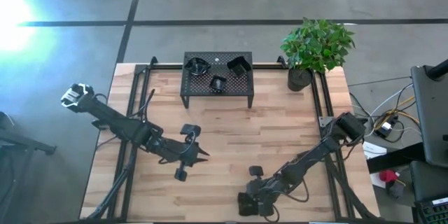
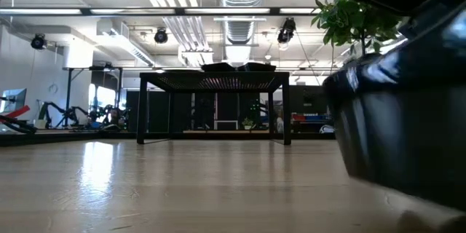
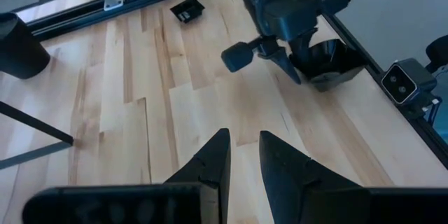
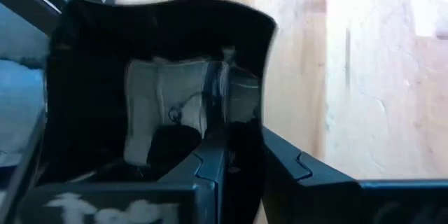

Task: Pick & Place Mini shaped plates
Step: Stack the distorted square plate on top of the distorted square plates on the shelf

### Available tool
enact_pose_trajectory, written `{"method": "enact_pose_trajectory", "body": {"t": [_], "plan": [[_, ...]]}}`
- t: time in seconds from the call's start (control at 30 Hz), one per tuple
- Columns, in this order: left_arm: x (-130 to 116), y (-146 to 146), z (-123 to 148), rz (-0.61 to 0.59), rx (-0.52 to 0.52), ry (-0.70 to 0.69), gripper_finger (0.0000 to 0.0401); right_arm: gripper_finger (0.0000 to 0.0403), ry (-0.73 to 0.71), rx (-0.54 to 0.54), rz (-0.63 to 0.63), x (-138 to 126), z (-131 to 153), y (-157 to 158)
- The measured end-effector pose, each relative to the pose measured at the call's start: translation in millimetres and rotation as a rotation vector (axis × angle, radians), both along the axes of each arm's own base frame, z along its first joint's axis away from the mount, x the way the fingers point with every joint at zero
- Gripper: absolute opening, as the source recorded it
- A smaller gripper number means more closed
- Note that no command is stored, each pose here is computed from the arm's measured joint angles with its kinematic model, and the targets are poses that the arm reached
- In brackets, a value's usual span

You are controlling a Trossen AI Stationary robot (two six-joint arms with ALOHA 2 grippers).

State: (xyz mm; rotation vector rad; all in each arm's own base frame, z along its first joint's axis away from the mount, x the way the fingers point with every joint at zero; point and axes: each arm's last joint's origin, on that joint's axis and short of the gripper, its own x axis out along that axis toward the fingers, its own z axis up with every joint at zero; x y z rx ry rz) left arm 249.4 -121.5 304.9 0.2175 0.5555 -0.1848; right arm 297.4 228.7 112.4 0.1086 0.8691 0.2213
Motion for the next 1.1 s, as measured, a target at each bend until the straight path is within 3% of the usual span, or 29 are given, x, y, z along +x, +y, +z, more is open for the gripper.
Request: {"method": "enact_pose_trajectory", "body": {"t": [0.2,0.37,0.67,0.87,1.1], "plan": [[0,0,1,0.0,-0.001,-0.004,0.0071,0.0015,0.035,-0.024,-0.008,4,9,3],[0,0,1,-0.001,-0.003,-0.006,0.0071,0.0009,0.07,-0.088,-0.069,8,23,3],[-2,1,8,-0.004,-0.005,-0.019,0.0071,0.0008,0.055,-0.202,-0.218,12,84,-10],[-11,5,24,-0.006,-0.011,-0.039,0.0071,0.0008,0.029,-0.23,-0.24,23,135,-42],[-24,12,40,-0.018,-0.022,-0.097,0.0071,0.0008,-0.029,-0.202,-0.205,29,192,-111]]}}
